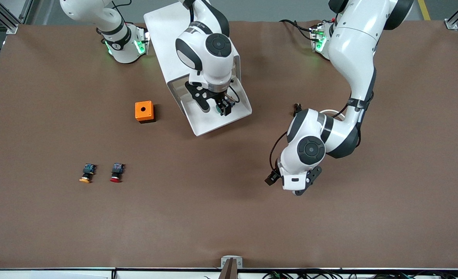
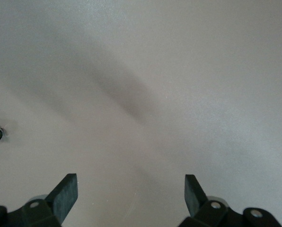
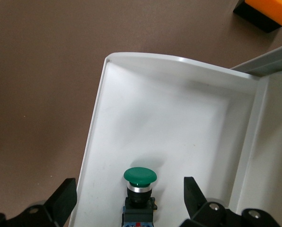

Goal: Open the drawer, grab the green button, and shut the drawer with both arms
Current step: 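Grasp the green push button with the right gripper and lift it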

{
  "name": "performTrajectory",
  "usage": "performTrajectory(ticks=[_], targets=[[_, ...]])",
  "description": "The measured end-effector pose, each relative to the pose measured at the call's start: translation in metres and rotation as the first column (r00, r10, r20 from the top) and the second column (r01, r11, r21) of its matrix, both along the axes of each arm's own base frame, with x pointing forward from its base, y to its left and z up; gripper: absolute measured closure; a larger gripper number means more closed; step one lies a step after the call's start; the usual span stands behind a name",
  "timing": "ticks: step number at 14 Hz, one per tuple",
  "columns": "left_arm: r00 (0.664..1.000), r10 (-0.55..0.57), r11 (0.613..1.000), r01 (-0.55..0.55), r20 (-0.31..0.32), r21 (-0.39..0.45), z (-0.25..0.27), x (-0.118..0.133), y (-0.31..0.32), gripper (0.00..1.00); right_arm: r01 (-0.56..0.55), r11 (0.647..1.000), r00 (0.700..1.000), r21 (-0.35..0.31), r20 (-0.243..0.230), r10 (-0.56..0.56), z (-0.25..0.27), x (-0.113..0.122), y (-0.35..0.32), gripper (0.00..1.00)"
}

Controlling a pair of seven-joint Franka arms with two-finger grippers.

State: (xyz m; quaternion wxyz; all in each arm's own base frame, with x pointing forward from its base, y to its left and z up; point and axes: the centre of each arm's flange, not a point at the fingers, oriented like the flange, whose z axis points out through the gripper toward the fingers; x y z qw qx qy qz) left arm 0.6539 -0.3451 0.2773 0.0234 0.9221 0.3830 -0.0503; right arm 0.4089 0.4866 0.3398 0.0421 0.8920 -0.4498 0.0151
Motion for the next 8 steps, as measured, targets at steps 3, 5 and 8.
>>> performTrajectory(ticks=[3, 5, 8], targets=[[1.000, 0.000, 1.000, 0.000, 0.000, 0.000, 0.0000, 0.0000, -0.0001, 0.00, 0.000, 1.000, 1.000, 0.000, 0.000, 0.000, 0.0000, -0.0001, 0.0001, 0.00], [1.000, 0.000, 1.000, 0.000, 0.000, 0.000, 0.0000, 0.0000, -0.0001, 0.00, 0.003, 1.000, 1.000, 0.000, 0.001, -0.003, 0.0000, -0.0003, 0.0002, 0.00], [1.000, 0.000, 1.000, 0.000, 0.001, 0.000, 0.0001, 0.0001, -0.0001, 0.00, 0.010, 1.000, 1.000, -0.012, 0.007, -0.010, -0.0037, -0.0011, 0.0009, 0.00]])
